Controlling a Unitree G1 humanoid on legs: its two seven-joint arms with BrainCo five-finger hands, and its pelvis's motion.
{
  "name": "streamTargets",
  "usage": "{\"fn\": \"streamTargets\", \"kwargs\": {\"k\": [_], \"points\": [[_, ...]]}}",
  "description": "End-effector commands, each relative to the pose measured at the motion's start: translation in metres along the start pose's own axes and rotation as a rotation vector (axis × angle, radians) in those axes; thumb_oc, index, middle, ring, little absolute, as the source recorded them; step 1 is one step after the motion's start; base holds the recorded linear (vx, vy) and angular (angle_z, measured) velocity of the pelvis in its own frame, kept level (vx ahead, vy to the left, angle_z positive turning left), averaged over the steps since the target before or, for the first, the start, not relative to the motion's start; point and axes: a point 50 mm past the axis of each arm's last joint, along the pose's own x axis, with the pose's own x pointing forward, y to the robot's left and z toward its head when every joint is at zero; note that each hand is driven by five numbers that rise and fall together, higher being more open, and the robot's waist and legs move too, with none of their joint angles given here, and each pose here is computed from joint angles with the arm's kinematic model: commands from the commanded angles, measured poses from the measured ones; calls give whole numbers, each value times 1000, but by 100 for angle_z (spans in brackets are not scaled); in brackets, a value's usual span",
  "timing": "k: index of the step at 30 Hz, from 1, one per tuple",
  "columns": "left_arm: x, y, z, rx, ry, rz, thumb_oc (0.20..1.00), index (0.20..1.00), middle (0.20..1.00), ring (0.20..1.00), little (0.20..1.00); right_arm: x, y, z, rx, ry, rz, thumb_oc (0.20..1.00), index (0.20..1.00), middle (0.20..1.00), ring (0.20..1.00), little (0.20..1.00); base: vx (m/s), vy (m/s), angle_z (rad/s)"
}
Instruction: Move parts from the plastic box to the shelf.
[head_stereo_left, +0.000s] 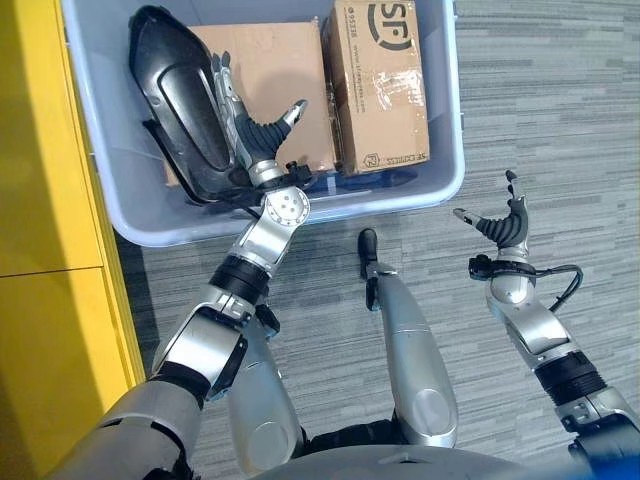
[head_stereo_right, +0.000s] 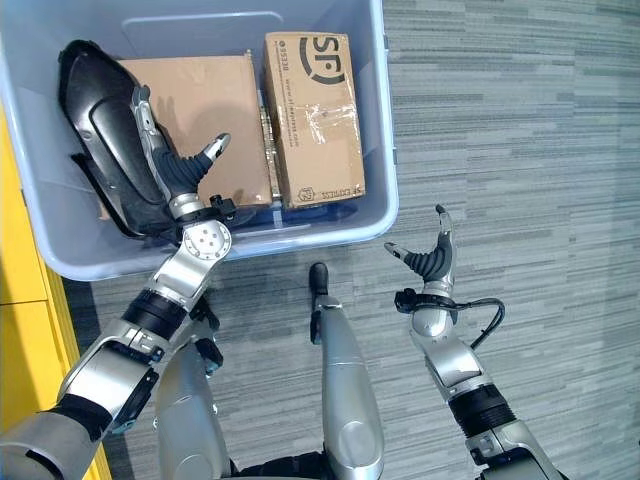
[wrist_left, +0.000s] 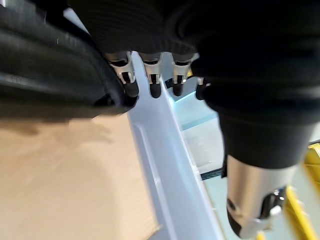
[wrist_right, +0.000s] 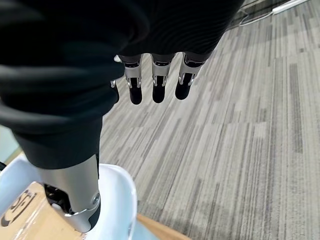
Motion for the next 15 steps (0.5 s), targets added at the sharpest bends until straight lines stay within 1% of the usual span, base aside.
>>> {"fn": "streamTargets", "kwargs": {"k": [1,3,6,7,9,10,13,15], "points": [[2,0,-8,-23,78,83,1000,1000,1000,1000,1000,9,-10,14,25,-53,-79,1000,1000,1000,1000,1000,-1,-56,-3],[5,0,-14,-48,166,108,1000,1000,1000,1000,1000,12,-12,13,35,-42,-91,1000,1000,1000,1000,1000,6,-78,-9],[9,-2,-15,-60,202,100,1000,1000,1000,1000,1000,14,-12,12,52,-23,-88,1000,1000,1000,1000,1000,5,-63,-9],[13,-4,-14,-73,240,99,1000,1000,1000,1000,1000,14,-13,11,56,-23,-92,1000,1000,1000,1000,1000,9,-72,-2],[20,-3,-10,-47,232,151,1000,1000,1000,1000,1000,15,-16,12,39,-16,-88,1000,1000,1000,1000,1000,17,-60,-1],[22,3,-12,-50,231,206,1000,1000,1000,1000,1000,12,-17,7,31,-4,-90,1000,1000,1000,1000,1000,0,0,0],[23,5,-16,-52,239,201,1000,1000,1000,1000,1000,10,-15,3,30,7,-89,1000,1000,1000,1000,1000,3,-40,-5],[24,4,-14,-52,211,185,1000,1000,1000,1000,1000,9,-13,2,29,9,-84,1000,1000,1000,1000,1000,-2,-17,1]]}}
